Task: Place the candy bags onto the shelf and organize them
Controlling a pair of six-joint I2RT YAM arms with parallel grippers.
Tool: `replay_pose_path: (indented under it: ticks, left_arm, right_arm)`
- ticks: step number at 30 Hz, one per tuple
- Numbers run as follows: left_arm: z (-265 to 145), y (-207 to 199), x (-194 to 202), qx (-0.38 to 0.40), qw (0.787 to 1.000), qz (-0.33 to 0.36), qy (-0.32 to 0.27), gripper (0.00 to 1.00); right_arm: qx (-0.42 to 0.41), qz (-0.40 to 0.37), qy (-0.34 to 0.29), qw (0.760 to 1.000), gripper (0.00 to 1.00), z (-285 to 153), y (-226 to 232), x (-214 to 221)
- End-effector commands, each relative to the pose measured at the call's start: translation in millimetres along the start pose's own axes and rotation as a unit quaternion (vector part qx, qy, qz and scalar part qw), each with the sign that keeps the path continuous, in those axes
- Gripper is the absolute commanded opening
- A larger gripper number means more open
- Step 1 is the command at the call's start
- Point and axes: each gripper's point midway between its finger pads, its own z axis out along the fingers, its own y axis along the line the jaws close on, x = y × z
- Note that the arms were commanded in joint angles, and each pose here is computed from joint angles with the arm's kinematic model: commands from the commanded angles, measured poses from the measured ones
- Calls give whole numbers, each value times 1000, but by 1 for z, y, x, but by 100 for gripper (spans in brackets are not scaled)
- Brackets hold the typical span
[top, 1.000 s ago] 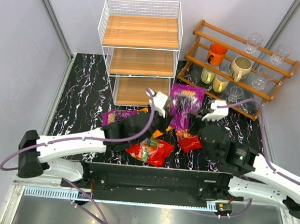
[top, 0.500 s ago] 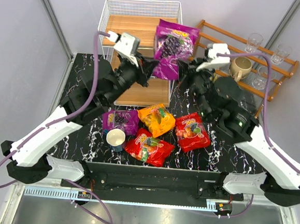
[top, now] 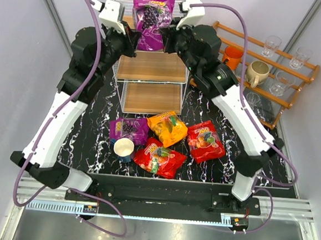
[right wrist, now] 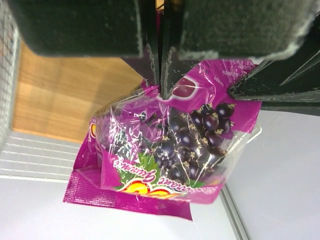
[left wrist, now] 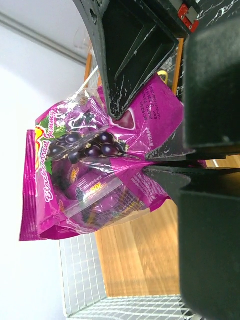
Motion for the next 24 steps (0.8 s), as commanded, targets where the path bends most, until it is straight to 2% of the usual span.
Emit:
replay_pose_path:
  ticks: [1, 3, 4, 6, 10, 19, 21, 23, 24]
  left_arm:
    - [10, 15, -50, 31, 997, -1, -74, 0]
    - [15, 25, -54, 29, 996, -1, -79, 0]
    - [17, 38, -54, 16, 997, 1, -79, 0]
    - [24, 46, -53, 17, 997, -1, -79, 0]
    - [31, 68, -53, 2, 997, 3, -78, 0]
    - [26, 87, -62, -19, 996, 12, -89, 0]
    - [21, 92, -67, -27, 995, 12, -94, 10]
    - [17, 93, -73, -32, 994, 14, -101, 34]
    - [13, 94, -77, -35, 994, 16, -106, 43]
  right_arm:
    - [-67, 22, -23, 997, 0, 23, 14, -20]
    - [-79, 30, -42, 996, 0, 29, 12, -35]
    - [-80, 37, -27, 996, 0, 43, 10, -17]
    - [-81, 46, -36, 995, 0, 49, 5, -20]
    - [-97, 62, -22, 993, 0, 67, 6, 3]
    - [-118, 80, -12, 990, 0, 79, 14, 23]
    - [-119, 83, -12, 989, 0, 81, 14, 24]
    - [-121, 84, -11, 989, 0, 81, 15, 24]
    - [-121, 86, -9, 989, 0, 82, 15, 27]
